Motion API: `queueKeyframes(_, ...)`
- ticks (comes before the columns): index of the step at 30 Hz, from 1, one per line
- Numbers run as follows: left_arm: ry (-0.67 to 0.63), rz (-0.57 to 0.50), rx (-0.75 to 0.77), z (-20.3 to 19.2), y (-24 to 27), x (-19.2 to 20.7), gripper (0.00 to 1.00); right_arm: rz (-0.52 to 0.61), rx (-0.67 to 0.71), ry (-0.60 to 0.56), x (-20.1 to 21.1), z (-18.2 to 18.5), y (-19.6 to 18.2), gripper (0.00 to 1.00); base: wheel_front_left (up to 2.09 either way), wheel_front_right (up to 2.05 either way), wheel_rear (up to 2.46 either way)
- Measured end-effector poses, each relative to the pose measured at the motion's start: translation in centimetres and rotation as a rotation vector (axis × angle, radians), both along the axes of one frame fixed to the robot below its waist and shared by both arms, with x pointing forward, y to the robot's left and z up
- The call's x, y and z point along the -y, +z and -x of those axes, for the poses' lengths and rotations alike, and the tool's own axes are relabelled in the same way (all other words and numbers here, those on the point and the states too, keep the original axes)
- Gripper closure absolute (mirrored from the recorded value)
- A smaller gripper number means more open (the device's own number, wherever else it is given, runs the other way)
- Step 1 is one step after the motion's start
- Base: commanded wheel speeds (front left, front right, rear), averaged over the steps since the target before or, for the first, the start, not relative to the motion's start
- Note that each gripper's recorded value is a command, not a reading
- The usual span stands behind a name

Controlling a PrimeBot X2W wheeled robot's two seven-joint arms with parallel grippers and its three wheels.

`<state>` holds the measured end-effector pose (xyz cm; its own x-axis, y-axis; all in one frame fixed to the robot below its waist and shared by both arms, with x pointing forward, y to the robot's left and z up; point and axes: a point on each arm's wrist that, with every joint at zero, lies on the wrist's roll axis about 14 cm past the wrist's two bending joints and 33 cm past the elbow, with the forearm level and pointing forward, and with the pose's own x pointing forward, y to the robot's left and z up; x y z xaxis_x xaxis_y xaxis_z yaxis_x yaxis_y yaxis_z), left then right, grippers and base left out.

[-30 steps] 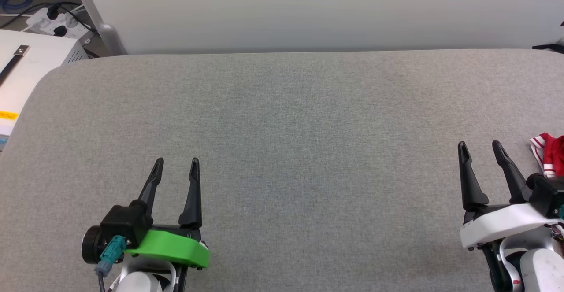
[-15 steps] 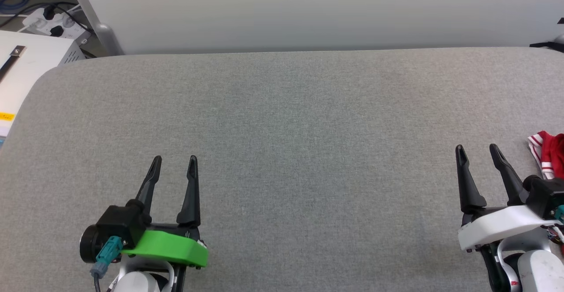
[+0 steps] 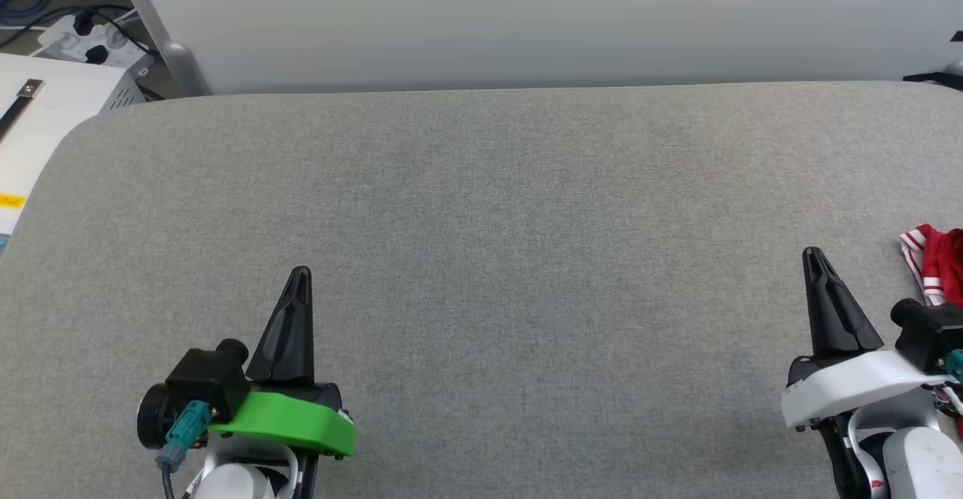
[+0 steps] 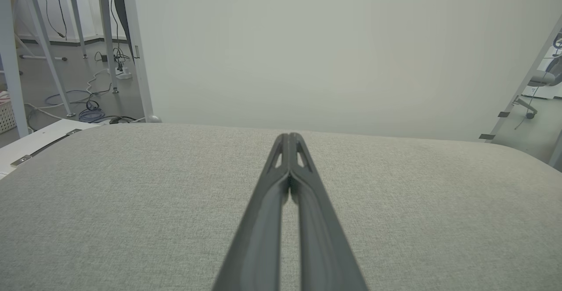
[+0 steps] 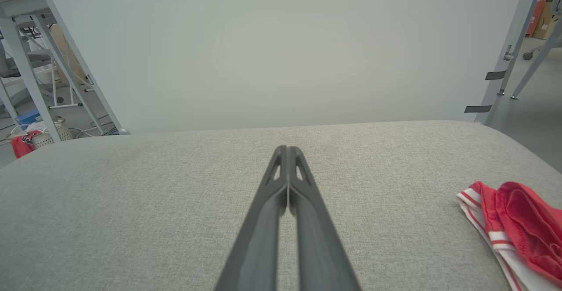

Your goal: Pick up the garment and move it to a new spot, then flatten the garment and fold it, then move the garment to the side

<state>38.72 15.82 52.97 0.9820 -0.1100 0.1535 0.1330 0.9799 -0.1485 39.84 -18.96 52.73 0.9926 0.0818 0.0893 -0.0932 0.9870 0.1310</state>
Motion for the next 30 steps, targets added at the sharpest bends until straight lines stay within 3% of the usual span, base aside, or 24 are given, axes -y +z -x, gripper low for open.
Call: queueKeyframes(30,0.018,-0.057,-0.03,0.14,0.11,-0.2,1.0,0.043,-0.008,0.014,-0.84,0.33,0.43,1.0,0.0,0.0,0.0)
